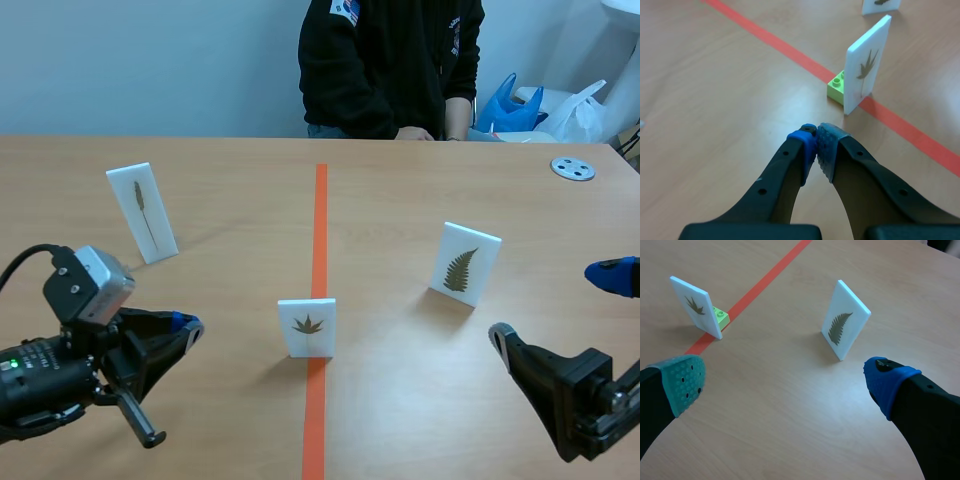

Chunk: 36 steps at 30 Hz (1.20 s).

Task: Sort the leaf by its shape. The table is split by an orange tape line. A compound leaf with several leaflets goes to the left side, a simple leaf with one blade goes to the right side. Return to the home posture when a red brick is placed on the table.

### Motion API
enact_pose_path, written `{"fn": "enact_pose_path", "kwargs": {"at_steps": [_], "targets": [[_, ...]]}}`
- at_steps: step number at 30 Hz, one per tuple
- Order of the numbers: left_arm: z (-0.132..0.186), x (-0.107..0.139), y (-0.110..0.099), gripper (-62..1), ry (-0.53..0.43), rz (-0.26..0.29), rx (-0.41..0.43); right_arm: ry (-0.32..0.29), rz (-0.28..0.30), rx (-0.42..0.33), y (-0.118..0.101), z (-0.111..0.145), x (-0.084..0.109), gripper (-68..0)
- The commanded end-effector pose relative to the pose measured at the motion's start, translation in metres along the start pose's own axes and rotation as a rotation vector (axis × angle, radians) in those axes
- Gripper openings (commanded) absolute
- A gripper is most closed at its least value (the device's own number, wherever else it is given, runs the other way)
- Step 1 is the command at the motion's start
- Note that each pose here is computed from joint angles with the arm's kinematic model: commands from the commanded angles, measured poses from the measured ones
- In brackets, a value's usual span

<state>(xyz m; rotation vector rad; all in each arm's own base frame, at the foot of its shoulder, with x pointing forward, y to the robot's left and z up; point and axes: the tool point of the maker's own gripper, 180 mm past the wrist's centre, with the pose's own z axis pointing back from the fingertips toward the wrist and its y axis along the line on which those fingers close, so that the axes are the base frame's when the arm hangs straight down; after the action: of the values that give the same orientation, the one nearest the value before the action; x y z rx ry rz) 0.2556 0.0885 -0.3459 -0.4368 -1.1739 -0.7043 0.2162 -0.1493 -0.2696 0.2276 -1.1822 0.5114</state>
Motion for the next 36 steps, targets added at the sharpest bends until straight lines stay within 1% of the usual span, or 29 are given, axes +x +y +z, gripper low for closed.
{"fn": "enact_pose_path", "kwargs": {"at_steps": [1, 6, 11, 16, 21, 23, 28, 32, 34, 36], "targets": [[0.005, 0.016, 0.005, -56.8, -0.034, -0.001, 0.022, -0.043, 0.012, -0.002, -0.001, -0.002, 0.013, -1.2], [0.027, 0.035, 0.006, -56.8, -0.022, 0.000, 0.062, -0.043, 0.012, -0.002, -0.001, -0.002, 0.013, -1.2], [0.048, 0.055, 0.003, -56.8, -0.025, 0.014, 0.094, -0.043, 0.012, -0.002, -0.001, -0.002, 0.013, -1.2], [0.072, 0.073, 0.002, -56.8, -0.016, 0.010, 0.137, -0.043, 0.012, -0.002, -0.001, -0.002, 0.013, -1.2], [0.096, 0.090, 0.007, -56.8, -0.010, 0.039, 0.233, -0.043, 0.011, -0.002, -0.001, -0.002, 0.013, -1.2], [0.104, 0.095, 0.008, -56.8, 0.003, 0.033, 0.262, -0.043, 0.011, -0.002, -0.001, -0.002, 0.013, -1.2], [0.128, 0.099, 0.027, -56.8, 0.045, 0.046, 0.434, -0.043, 0.011, -0.002, -0.001, -0.002, 0.013, -1.2], [0.149, 0.090, 0.051, -56.8, 0.082, 0.095, 0.602, -0.043, 0.011, -0.002, -0.001, -0.002, 0.013, -1.2], [0.154, 0.090, 0.056, -56.8, 0.068, 0.122, 0.636, -0.043, 0.011, -0.002, -0.001, -0.002, 0.013, -1.2], [0.155, 0.091, 0.056, -56.8, 0.058, 0.135, 0.641, -0.043, 0.011, -0.002, -0.001, -0.002, 0.013, -1.2]]}}
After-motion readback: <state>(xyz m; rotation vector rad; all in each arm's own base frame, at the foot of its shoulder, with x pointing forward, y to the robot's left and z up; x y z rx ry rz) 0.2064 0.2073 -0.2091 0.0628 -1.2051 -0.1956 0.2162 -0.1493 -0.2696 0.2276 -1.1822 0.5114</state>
